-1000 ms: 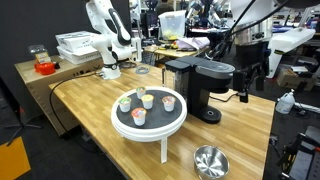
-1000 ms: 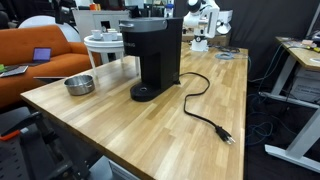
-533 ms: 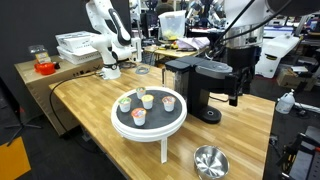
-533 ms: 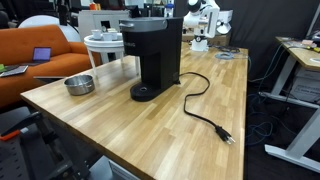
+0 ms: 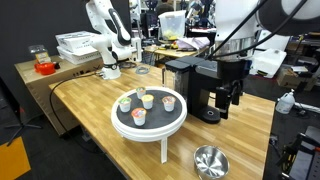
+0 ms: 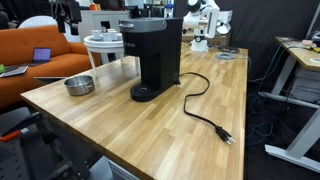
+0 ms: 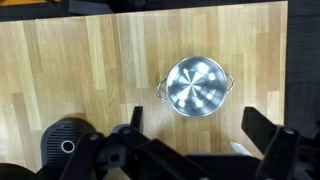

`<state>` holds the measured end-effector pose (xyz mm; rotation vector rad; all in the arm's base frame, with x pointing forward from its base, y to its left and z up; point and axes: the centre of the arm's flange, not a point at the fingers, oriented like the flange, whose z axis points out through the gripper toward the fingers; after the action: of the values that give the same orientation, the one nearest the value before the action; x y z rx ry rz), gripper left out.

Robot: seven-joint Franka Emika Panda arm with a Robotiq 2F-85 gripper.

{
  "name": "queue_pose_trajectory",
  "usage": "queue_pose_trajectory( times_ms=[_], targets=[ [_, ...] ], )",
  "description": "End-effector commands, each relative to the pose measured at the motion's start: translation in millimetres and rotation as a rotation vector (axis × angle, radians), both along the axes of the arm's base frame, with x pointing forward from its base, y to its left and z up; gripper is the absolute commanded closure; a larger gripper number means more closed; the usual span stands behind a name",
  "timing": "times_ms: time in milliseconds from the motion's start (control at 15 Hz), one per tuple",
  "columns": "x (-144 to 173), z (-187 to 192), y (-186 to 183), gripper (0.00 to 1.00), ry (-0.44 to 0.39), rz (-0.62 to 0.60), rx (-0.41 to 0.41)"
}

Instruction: Put the pot on the coffee maker

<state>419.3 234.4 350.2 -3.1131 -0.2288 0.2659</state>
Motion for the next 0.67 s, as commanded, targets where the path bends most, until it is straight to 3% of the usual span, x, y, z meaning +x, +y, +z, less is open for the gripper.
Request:
queue_pose_trajectory(
  times_ms=[0, 200, 400, 600],
  targets=[
    [0.1, 0.2, 0.2, 0.00, 0.000, 0.001, 0.000],
    [0.0, 0.2, 0.3, 0.00, 0.000, 0.002, 0.000],
    [-3.6, 1.5, 5.9, 0.00, -0.024, 0.038, 0.066],
    [-8.4, -17.6, 9.7, 0.00, -0.002, 0.055, 0.035]
  ],
)
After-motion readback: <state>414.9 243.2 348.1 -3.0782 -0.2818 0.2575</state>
